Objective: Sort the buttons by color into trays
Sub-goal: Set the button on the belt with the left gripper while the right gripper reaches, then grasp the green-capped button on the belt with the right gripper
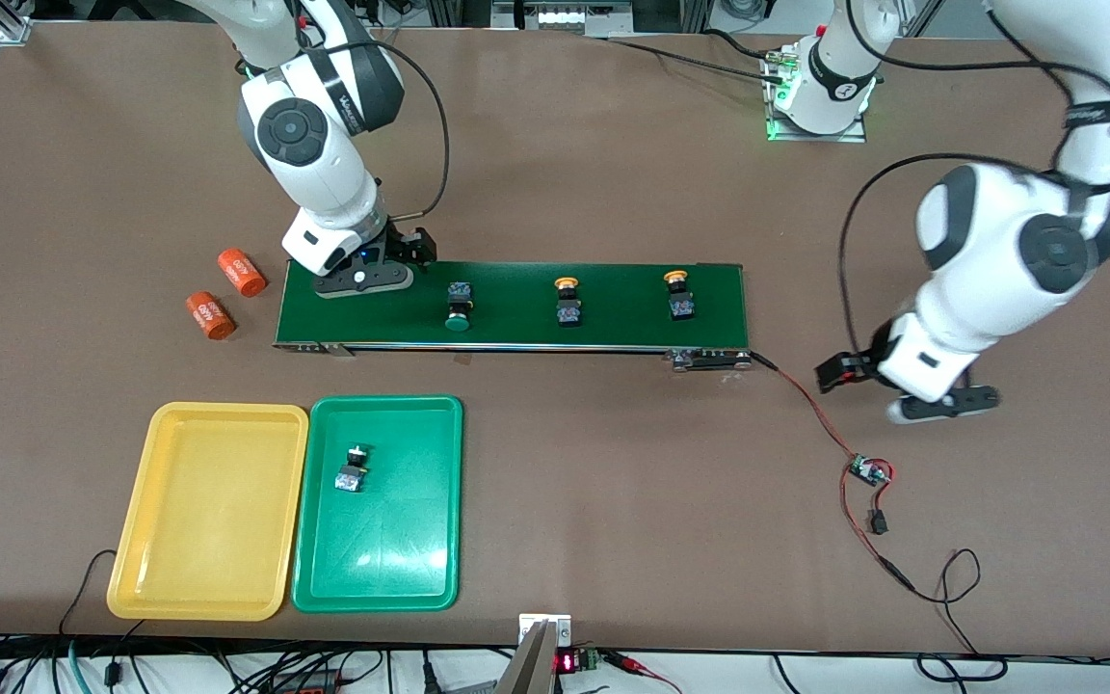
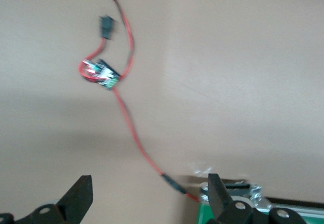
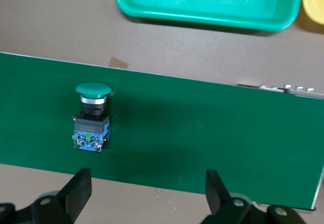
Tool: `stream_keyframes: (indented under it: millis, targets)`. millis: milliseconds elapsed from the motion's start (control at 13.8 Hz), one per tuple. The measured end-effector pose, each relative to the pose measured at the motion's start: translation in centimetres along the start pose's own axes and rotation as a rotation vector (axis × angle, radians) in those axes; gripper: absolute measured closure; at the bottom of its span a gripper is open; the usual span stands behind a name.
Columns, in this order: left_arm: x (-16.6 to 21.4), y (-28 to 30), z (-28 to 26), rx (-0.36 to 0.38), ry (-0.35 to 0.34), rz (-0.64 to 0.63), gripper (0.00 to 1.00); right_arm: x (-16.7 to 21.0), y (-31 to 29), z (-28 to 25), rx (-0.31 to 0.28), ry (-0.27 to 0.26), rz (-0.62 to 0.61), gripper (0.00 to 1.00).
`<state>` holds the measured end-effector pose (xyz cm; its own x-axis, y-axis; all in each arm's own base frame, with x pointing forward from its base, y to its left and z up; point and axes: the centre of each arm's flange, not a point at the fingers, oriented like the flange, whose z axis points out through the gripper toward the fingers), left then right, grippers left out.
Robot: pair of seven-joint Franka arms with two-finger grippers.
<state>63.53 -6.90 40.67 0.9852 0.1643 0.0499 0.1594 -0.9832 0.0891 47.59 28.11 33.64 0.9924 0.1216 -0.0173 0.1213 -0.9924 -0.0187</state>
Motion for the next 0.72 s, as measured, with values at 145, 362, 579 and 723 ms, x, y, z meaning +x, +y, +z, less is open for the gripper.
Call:
stream_keyframes:
  millis: [145, 362, 579, 723]
  targets:
    - [1.3, -2.2, -4.4, 0.011, 0.013, 0.012, 0.00, 0.1, -0.1, 1.5, -0.002, -0.016, 0.041, 0.00]
    - [2.4, -5.7, -9.4, 0.024, -0.009, -0.032, 0.00, 0.3, -0.2, 3.7, 0.000, -0.031, 0.062, 0.00]
    - [2.3, -8.9, -13.2, 0.023, 0.013, -0.036, 0.00, 0.5, -0.3, 4.8, 0.003, -0.032, 0.115, 0.00]
    - [1.7, -9.4, -15.4, 0.012, 0.037, -0.038, 0.00, 0.6, -0.4, 5.3, 0.006, -0.031, 0.141, 0.00]
